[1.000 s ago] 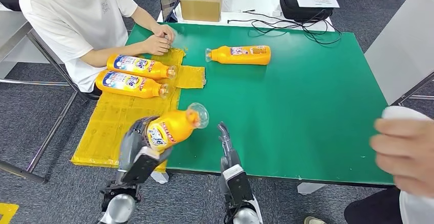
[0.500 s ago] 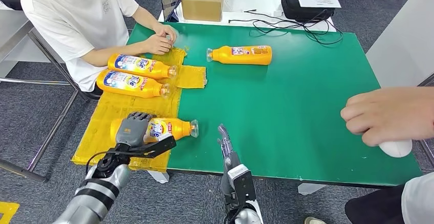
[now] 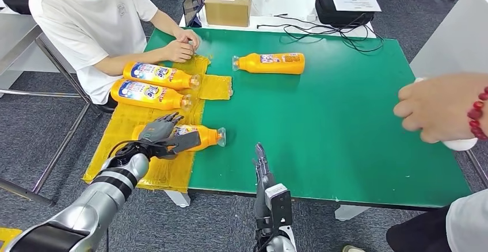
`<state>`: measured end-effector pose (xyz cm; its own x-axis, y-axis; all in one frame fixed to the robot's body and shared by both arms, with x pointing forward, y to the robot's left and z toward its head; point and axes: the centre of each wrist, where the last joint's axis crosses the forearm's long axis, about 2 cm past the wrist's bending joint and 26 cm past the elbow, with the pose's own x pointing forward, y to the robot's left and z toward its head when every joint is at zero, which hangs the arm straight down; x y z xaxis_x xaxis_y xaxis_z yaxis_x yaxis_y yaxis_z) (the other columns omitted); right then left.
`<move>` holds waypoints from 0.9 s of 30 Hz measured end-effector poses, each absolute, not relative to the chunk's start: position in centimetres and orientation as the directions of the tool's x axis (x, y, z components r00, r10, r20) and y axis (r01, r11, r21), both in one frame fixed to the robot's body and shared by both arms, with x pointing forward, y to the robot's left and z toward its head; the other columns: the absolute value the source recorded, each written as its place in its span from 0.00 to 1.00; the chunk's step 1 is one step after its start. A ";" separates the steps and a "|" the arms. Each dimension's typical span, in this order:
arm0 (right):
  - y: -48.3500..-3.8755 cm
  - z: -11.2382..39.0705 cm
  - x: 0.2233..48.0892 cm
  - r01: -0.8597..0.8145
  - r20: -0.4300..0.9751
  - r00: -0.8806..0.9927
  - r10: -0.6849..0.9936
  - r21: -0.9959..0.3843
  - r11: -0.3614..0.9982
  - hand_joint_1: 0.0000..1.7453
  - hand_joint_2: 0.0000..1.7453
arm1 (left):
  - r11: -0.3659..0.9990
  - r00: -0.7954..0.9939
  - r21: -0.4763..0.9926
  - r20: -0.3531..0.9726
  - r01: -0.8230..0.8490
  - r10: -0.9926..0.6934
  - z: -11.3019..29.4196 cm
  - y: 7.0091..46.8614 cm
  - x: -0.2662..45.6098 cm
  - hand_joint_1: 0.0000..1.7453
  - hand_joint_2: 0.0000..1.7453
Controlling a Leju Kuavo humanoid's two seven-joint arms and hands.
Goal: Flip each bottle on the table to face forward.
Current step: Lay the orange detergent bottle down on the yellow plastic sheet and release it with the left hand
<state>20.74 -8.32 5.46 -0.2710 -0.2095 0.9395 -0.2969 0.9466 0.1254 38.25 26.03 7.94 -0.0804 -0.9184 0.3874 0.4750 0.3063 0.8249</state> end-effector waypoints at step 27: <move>-8.7 4.4 20.6 -0.217 0.956 -0.243 -0.165 0.112 0.970 0.00 0.00 | 0.890 -0.505 -0.454 0.761 0.031 0.406 17.5 19.4 32.1 0.00 1.00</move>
